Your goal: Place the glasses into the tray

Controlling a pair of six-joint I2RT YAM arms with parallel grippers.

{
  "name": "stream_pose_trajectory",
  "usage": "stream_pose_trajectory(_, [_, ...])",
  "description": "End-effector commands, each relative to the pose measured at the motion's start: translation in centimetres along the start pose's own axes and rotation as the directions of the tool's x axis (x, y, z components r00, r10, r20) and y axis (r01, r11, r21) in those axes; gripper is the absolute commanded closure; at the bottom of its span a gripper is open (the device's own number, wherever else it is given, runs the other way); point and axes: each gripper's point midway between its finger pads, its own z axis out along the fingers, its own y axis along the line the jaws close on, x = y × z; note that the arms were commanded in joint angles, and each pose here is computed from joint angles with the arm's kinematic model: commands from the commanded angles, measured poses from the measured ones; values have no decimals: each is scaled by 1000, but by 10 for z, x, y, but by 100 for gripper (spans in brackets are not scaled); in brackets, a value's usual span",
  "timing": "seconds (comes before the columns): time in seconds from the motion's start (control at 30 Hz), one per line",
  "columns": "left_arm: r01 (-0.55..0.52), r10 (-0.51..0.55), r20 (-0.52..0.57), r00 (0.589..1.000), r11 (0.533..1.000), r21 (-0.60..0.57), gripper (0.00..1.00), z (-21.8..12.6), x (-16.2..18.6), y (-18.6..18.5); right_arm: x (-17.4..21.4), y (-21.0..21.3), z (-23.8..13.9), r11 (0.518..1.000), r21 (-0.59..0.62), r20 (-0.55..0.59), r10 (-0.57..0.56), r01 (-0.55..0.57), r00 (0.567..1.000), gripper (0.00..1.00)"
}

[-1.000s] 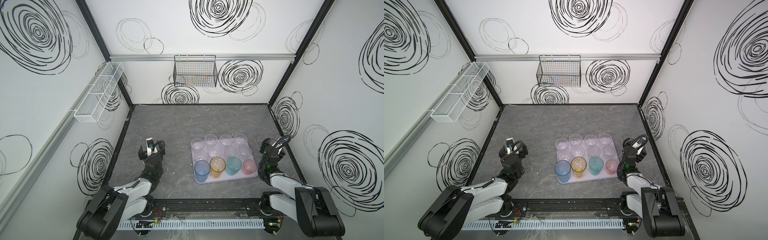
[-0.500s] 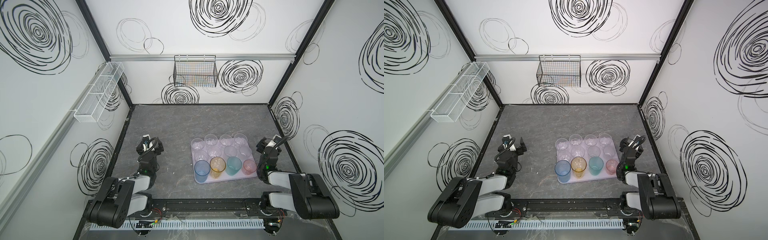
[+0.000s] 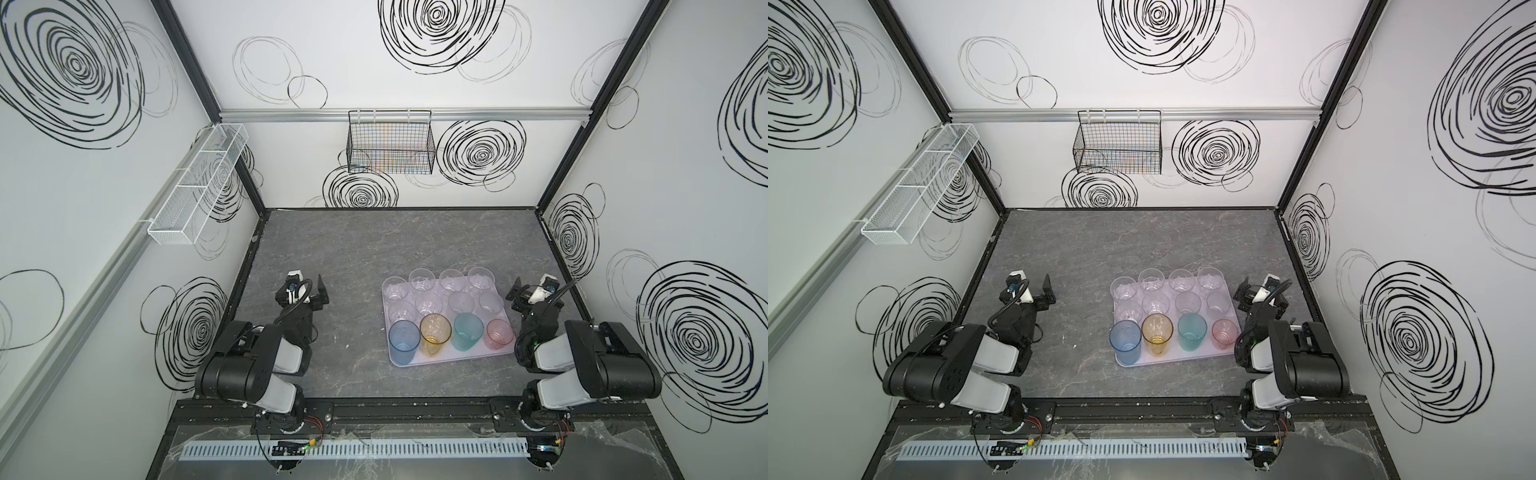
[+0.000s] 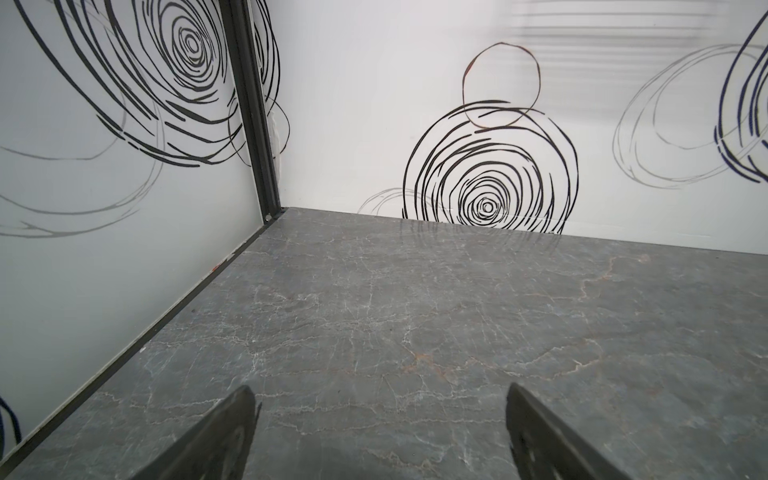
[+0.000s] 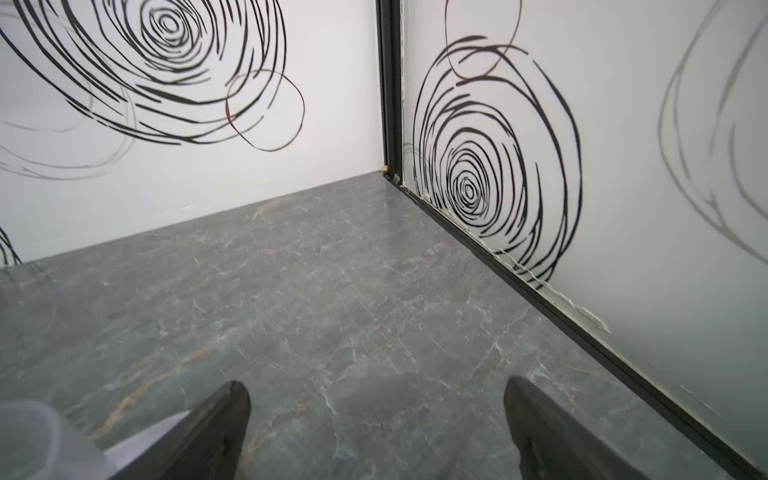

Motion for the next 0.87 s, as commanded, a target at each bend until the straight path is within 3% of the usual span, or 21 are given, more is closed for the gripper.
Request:
stream_pose_trajectory(0.0, [26, -28, 73, 997, 999, 31, 4, 7, -24, -5, -28, 10, 9, 998, -30, 49, 55, -54, 997, 0])
stream_pose_trajectory(0.1, [18, -19, 54, 998, 1000, 14, 4, 13, -22, -5, -34, 11, 1, 998, -50, 116, 34, -28, 993, 0])
stream_pose_trajectory(0.2, [19, -20, 68, 997, 1000, 24, 4, 9, -24, -7, -27, 11, 11, 999, -28, 45, 46, -45, 998, 0])
stream_pose_trajectory(0.57, [-20, 20, 58, 998, 1000, -5, 4, 11, -22, -13, -26, 19, 19, 999, -51, 28, 12, -11, 1000, 0])
stream_pose_trajectory(0.63, [-83, 77, 66, 995, 992, 91, 4, 8, -21, -34, -26, 19, 19, 999, -50, 27, 13, -11, 1000, 0])
stream_pose_trajectory(0.83, [-71, 65, 57, 996, 991, 115, 4, 9, -21, -34, -26, 20, 20, 999, -49, 27, 9, -8, 1000, 0])
